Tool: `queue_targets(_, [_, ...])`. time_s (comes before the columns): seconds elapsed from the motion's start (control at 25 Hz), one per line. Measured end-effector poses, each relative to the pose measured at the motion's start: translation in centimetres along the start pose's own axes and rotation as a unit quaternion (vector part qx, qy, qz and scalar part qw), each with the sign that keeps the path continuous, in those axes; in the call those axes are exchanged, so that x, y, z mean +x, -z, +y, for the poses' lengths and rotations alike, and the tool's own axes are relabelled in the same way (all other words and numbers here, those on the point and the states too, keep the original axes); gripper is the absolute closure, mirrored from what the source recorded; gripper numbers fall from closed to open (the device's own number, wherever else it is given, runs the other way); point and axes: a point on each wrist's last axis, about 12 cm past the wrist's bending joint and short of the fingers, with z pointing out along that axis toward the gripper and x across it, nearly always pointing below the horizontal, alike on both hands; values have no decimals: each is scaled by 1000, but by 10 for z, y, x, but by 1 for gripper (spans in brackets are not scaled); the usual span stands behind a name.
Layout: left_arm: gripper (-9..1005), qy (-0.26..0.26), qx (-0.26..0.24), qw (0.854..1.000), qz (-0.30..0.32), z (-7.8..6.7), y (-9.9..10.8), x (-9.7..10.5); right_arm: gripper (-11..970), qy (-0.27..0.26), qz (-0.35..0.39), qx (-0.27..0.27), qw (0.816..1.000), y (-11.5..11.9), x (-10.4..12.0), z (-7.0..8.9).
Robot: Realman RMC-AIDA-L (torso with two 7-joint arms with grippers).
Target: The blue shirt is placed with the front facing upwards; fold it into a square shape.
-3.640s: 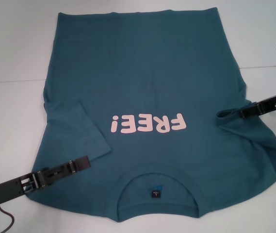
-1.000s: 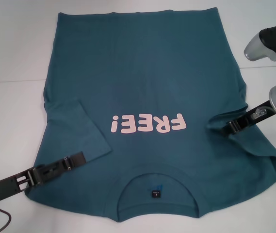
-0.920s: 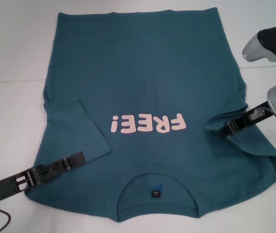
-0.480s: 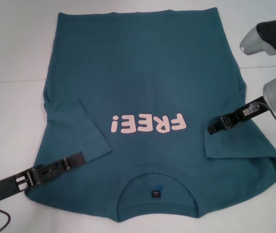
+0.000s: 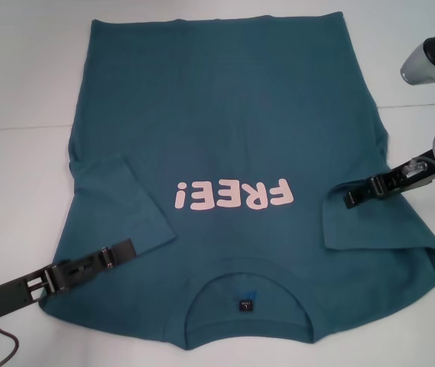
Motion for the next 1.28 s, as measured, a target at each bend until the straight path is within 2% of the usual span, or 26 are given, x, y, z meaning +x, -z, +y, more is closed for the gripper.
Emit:
queue_targets(0.16, [153, 1, 1, 1000, 0, 0, -1, 0, 209, -10, -9, 17, 1000, -2, -1, -3])
queue_targets(0.4, [153, 5, 2, 1000, -6, 0, 0, 0, 50, -21, -12, 40, 999, 1, 0, -12])
queue_targets(0.52, [153, 9, 3, 1000, -10, 1, 0, 1, 50, -24, -15, 55, 998, 1, 0, -16])
queue_targets(1.28, [153, 9, 3, 1000, -11, 1, 0, 0, 51, -32, -54, 83, 995, -21, -1, -15])
